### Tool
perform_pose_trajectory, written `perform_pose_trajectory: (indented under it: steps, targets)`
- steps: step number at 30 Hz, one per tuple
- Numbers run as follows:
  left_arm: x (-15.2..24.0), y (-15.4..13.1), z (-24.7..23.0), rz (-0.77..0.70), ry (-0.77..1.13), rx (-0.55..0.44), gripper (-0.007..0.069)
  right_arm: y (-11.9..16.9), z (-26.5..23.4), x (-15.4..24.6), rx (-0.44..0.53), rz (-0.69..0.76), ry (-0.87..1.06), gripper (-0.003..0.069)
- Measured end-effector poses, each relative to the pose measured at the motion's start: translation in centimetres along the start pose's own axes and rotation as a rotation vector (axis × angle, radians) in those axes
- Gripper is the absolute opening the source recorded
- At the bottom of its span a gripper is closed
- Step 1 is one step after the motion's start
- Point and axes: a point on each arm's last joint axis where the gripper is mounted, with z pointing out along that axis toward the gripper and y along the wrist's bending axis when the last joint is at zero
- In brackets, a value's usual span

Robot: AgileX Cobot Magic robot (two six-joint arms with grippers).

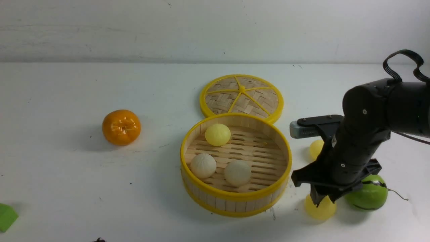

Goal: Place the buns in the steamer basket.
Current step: Use the right arm to grab a steamed stuffed bun, then use the right arm to put the steamed stuffed bun into the steamer

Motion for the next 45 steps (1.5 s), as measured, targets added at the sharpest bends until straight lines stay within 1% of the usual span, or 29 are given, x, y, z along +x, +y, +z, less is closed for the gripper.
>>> perform_pose_trajectory:
  steps: [4,9,20,25,29,30,31,33,34,37,39,40,42,43,44,45]
  targets:
    - [0.0,0.0,0.0,0.0,0.0,0.0,-0.0006,-0.1,0.2,-0.2,0.0,0.005,-0.008,0.0293]
    - [0.0,0.0,0.0,0.0,0.0,0.0,0.0,-0.1,0.3,-0.4,-0.005,0.006,-0.028,0.0272]
    - [0.0,0.0,0.0,0.0,0.0,0.0,0.0008,-0.1,1.5,-0.5,0.001,0.004,0.003,0.0226]
    - [0.0,0.0,0.0,0.0,0.0,0.0,0.0013,-0.1,1.4,-0.4,0.002,0.003,0.011,0.0176]
    - [0.0,0.0,0.0,0.0,0.0,0.0,0.0018,-0.2,1.4,-0.4,0.005,0.0,0.022,0.0071]
    - [0.0,0.0,0.0,0.0,0.0,0.0,0.0018,-0.2,1.4,-0.4,0.005,0.0,0.022,0.0065]
    - [0.0,0.0,0.0,0.0,0.0,0.0,0.0018,-0.2,1.4,-0.3,0.008,-0.004,0.024,0.0029]
    - [0.0,0.0,0.0,0.0,0.0,0.0,0.0018,-0.2,1.1,-0.3,0.011,-0.018,0.022,0.0003]
    - [0.0,0.0,0.0,0.0,0.0,0.0,0.0018,-0.2,0.9,-0.3,0.012,-0.022,0.024,0.0002]
    - [0.0,0.0,0.0,0.0,0.0,0.0,0.0019,0.1,-1.9,-0.5,0.011,-0.037,0.006,0.0]
    - [0.0,0.0,0.0,0.0,0.0,0.0,0.0019,0.7,-4.8,-0.9,-0.004,-0.052,-0.056,0.0003]
    - [0.0,0.0,0.0,0.0,0.0,0.0,0.0019,1.4,-7.1,-1.5,-0.027,-0.07,-0.126,0.0005]
    - [0.0,0.0,0.0,0.0,0.0,0.0,0.002,2.6,-9.4,-2.5,-0.073,-0.102,-0.222,0.0005]
    - [0.0,0.0,0.0,0.0,0.0,0.0,0.002,2.7,-9.4,-2.5,-0.074,-0.104,-0.223,0.0005]
    - [0.0,0.0,0.0,0.0,0.0,0.0,0.0021,3.8,-10.3,-3.6,-0.112,-0.131,-0.278,0.0005]
    - [0.0,0.0,0.0,0.0,0.0,0.0,0.0022,4.3,-10.3,-4.1,-0.126,-0.142,-0.291,0.0005]
